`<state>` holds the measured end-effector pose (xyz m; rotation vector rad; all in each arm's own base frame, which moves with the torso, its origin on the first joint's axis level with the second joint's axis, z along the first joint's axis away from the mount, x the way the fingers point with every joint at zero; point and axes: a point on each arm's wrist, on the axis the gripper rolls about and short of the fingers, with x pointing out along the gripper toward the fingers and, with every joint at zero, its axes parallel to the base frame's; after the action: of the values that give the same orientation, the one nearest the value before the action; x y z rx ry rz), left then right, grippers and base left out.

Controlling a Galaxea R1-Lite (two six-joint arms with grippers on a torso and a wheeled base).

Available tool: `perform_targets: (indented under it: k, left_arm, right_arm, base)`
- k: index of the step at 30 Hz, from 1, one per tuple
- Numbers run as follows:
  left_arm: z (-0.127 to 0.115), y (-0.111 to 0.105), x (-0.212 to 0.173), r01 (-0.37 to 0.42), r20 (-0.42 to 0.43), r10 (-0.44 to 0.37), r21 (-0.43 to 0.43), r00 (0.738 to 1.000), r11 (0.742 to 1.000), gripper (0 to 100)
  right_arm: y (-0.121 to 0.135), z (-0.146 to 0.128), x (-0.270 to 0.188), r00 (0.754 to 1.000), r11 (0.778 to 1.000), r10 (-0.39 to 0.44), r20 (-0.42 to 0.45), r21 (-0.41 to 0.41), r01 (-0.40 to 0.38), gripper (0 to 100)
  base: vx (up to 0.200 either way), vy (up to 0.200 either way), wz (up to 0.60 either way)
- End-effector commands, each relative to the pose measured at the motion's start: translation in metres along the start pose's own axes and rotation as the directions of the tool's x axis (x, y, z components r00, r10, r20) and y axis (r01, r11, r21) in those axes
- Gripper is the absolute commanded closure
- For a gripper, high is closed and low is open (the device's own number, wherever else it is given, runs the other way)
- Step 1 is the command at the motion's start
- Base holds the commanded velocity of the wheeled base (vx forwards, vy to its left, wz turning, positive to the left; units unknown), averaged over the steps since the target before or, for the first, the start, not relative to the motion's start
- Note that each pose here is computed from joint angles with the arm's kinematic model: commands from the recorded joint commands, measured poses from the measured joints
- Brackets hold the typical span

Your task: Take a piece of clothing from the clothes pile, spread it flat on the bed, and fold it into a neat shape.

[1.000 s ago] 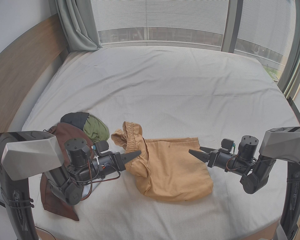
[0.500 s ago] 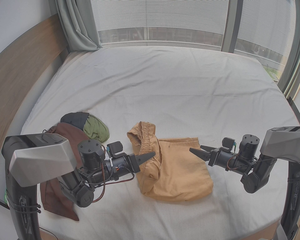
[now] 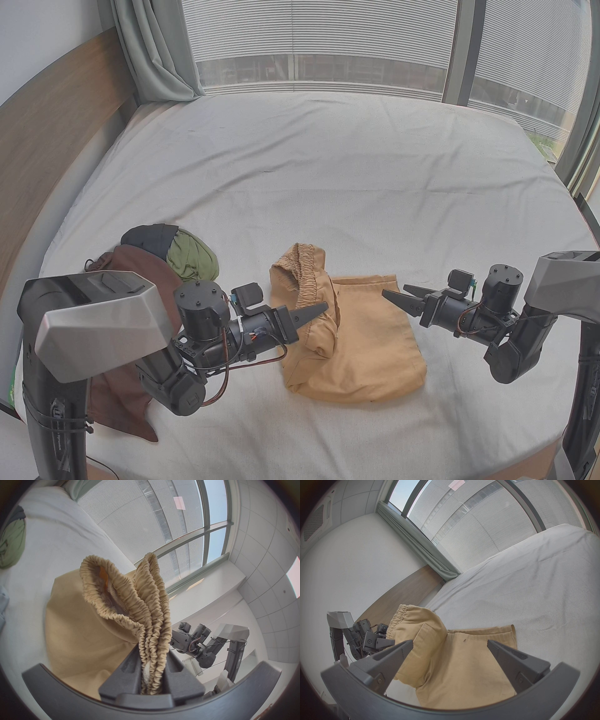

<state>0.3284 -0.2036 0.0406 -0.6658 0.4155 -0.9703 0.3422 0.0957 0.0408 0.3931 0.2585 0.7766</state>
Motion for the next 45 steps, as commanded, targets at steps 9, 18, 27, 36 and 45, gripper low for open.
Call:
perform_targets:
  k: [9,18,27,36,45]
  left_arm:
    - [-0.025,-0.002,0.024,0.045,-0.054,-0.047,-0.036,0.997,0.998,100]
    - [-0.044,0.004,0.036,0.053,-0.087,-0.056,-0.045,0.995,0.998,100]
    - [-0.061,0.015,0.048,0.054,-0.109,-0.06,-0.051,0.992,0.997,100]
    - [-0.063,0.018,0.052,0.048,-0.103,-0.053,-0.049,0.993,0.998,100]
    - [-0.063,0.019,0.054,0.045,-0.093,-0.049,-0.046,0.994,0.998,100]
  right_arm:
    - [0.004,0.016,0.001,0.998,1.0,-0.019,0.062,0.018,0.018,0]
    - [0.004,0.015,0.001,0.998,1.0,-0.017,0.061,0.018,0.016,0]
    - [0.004,0.016,0.001,0.998,1.0,-0.019,0.062,0.018,0.018,0]
    - [0.004,0.015,0.001,0.998,1.0,-0.017,0.061,0.018,0.016,0]
    - [0.004,0.015,0.002,0.998,1.0,-0.016,0.059,0.019,0.015,0]
  base:
    - [0.0,0.0,0.0]
    - [0.0,0.0,0.0]
    - [0.0,0.0,0.0]
    - [0.0,0.0,0.0]
    - [0.0,0.0,0.0]
